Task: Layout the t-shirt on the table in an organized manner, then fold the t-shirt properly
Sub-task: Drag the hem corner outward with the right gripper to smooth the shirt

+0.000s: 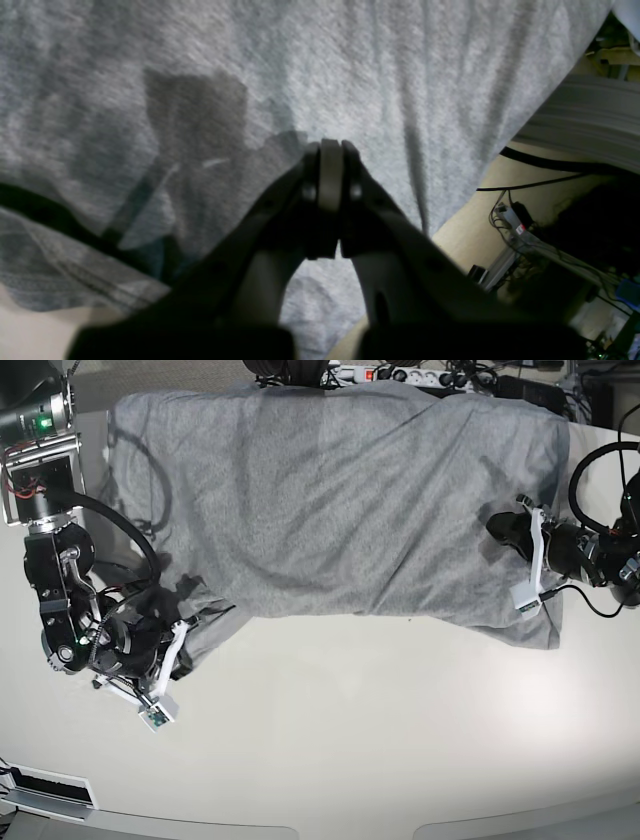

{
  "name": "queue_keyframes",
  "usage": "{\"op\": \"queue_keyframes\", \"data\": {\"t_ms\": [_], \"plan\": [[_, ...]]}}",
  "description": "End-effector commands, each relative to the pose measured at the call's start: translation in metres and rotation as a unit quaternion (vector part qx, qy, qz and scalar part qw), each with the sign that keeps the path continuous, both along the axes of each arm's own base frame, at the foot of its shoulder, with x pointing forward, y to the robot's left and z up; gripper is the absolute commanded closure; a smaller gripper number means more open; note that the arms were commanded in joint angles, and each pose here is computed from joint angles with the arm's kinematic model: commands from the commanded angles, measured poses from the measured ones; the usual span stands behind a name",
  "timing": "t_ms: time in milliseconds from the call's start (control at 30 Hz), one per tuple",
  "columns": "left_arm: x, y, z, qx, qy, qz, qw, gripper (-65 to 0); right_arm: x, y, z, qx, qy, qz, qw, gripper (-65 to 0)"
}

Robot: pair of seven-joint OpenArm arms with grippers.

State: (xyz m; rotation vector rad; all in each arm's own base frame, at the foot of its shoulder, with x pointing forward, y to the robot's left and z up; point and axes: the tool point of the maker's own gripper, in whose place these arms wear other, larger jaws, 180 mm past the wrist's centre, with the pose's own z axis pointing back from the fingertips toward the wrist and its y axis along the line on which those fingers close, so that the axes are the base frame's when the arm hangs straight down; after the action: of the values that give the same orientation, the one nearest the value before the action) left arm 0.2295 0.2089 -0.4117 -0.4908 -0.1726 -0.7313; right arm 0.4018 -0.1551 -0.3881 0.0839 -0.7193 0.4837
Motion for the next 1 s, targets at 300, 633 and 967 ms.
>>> {"op": "queue_keyframes", "data": {"t_ms": [300, 633, 967], "plan": [[0.011, 0.005, 0.011, -0.001, -0.018, 0.002, 1.000, 0.0, 0.031, -0.049, 0.035, -0.015, -0.062, -0.111, 0.9917, 0.0], [0.011, 0.004, 0.011, -0.002, -0.018, 0.002, 1.000, 0.0, 0.036, -0.068, 0.084, 0.138, -0.065, -0.110, 0.9822, 0.0], [0.011, 0.003, 0.011, -0.003, -0.018, 0.002, 1.000, 0.0, -0.043, -0.038, 0.017, 0.159, 0.100, -0.033, 0.9817, 0.0]]}}
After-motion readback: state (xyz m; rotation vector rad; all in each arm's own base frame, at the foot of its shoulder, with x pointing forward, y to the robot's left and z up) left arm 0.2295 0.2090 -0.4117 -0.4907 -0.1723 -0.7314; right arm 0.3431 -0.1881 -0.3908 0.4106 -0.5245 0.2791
